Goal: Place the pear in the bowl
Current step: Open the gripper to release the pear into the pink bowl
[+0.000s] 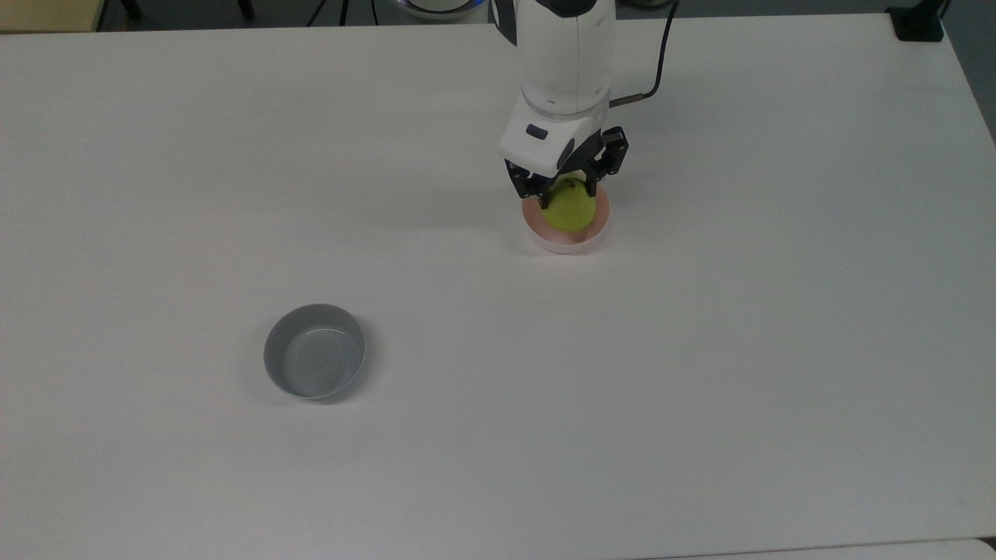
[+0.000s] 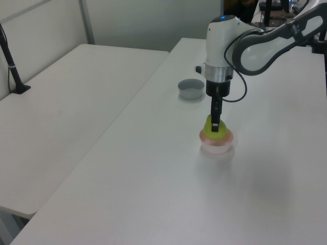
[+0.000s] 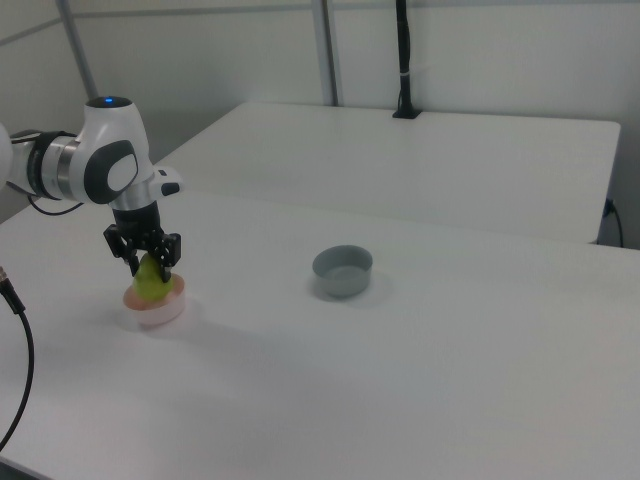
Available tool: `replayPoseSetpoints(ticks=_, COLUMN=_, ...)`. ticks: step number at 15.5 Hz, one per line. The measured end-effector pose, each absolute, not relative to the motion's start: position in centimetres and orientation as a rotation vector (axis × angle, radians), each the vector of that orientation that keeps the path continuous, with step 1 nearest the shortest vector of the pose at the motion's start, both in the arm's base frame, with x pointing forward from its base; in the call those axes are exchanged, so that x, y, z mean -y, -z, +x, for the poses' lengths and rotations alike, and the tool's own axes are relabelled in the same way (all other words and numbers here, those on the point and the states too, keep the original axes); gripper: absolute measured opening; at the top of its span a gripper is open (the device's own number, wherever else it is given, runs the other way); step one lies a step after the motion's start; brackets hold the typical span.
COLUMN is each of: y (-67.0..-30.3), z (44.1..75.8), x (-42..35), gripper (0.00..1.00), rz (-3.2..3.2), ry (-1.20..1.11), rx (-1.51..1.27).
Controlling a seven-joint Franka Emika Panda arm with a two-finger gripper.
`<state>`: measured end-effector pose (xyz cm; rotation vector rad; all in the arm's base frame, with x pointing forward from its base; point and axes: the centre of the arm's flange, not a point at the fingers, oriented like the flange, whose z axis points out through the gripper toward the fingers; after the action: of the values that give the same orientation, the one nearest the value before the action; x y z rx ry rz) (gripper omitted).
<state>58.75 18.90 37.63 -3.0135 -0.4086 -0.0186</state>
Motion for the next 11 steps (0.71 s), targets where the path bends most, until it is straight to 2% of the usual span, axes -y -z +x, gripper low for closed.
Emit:
replayPoseSetpoints(ticks=4, y=-35.9, z=58.8, x=-20.0, gripper=0.63, rz=-3.015, ry=0.003, rx=0.418)
replayPoseSetpoints(ticks=8, y=-35.7, z=58.9, x=-19.9, gripper=0.64, rz=-3.016, ry=0.006, rx=0.405)
replayPoseSetpoints(ticks=9, y=-35.8, z=58.9, x=-19.9, gripper=0.76, rz=-3.016, ry=0.009, rx=0.403)
replayPoseSetpoints(ticks=11, y=-36.0, z=59.0, x=-19.9, gripper=0.93, rz=-3.016, ry=0.014, rx=0.398)
